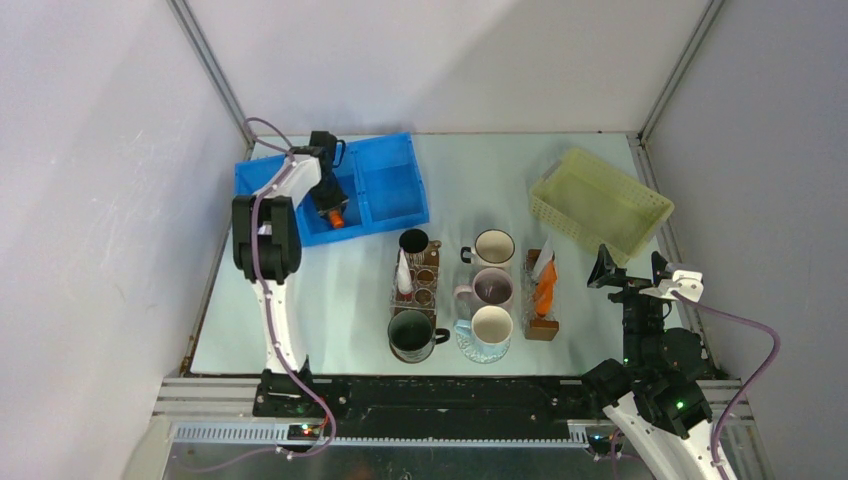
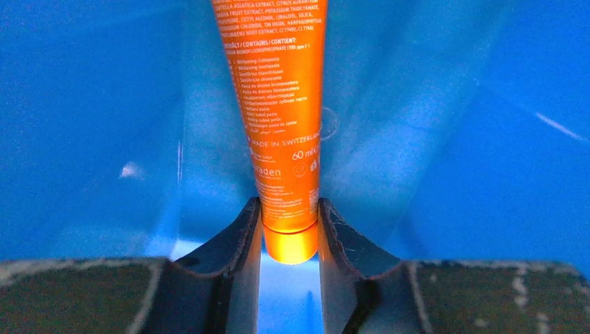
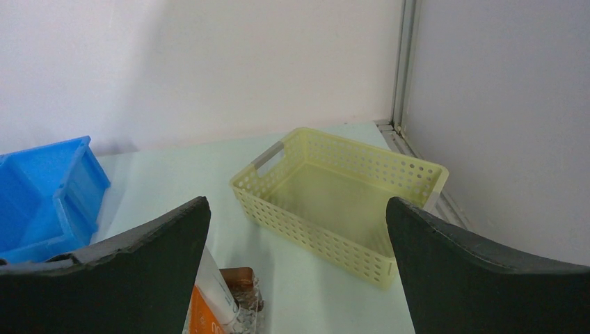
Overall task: Prepare toiletry sets of a toothbrush and toothpaste on the tray
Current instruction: Pick up the toothpaste from the storage box.
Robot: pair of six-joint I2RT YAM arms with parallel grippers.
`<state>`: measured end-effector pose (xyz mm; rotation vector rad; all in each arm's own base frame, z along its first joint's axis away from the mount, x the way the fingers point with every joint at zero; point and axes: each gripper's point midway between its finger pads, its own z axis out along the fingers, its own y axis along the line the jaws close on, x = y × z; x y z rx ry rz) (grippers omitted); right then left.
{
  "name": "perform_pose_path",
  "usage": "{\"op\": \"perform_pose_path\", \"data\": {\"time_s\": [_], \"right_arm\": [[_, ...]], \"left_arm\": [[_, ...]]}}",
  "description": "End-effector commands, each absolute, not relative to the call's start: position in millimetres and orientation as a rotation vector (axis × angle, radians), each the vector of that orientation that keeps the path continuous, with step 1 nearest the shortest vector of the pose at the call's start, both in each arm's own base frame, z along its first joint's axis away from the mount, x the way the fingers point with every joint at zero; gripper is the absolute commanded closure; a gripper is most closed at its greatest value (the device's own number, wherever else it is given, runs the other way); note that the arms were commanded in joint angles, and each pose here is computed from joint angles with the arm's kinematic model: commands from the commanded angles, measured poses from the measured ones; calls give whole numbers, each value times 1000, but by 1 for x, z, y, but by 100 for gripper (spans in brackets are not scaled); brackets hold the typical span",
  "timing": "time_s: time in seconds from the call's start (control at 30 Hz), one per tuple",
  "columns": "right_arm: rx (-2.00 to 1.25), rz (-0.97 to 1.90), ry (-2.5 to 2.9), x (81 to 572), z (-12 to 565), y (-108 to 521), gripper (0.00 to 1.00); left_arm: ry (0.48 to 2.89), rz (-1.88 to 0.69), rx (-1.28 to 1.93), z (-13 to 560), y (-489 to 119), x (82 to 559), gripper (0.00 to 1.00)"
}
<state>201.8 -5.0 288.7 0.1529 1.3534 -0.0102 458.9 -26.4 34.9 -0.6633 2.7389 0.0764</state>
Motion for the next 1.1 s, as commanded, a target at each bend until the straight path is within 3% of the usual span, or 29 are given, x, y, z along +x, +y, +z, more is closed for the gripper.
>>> {"op": "perform_pose_path", "data": {"time_s": [0.0, 0.17, 0.57, 1.07], "right_arm": [[165, 32, 1262, 188, 307, -9, 0], [136, 46, 1269, 189, 312, -4, 0], [-26, 118, 1313, 192, 333, 25, 0], [-348, 625, 1397, 207, 367, 146, 3]], "left_arm": [[2623, 11, -610, 77, -34, 465, 91], [2480, -46, -566, 118, -38, 467, 100], [2237, -219, -436, 191, -65, 457, 100], [1871, -533, -153, 301, -160, 390, 100]]}}
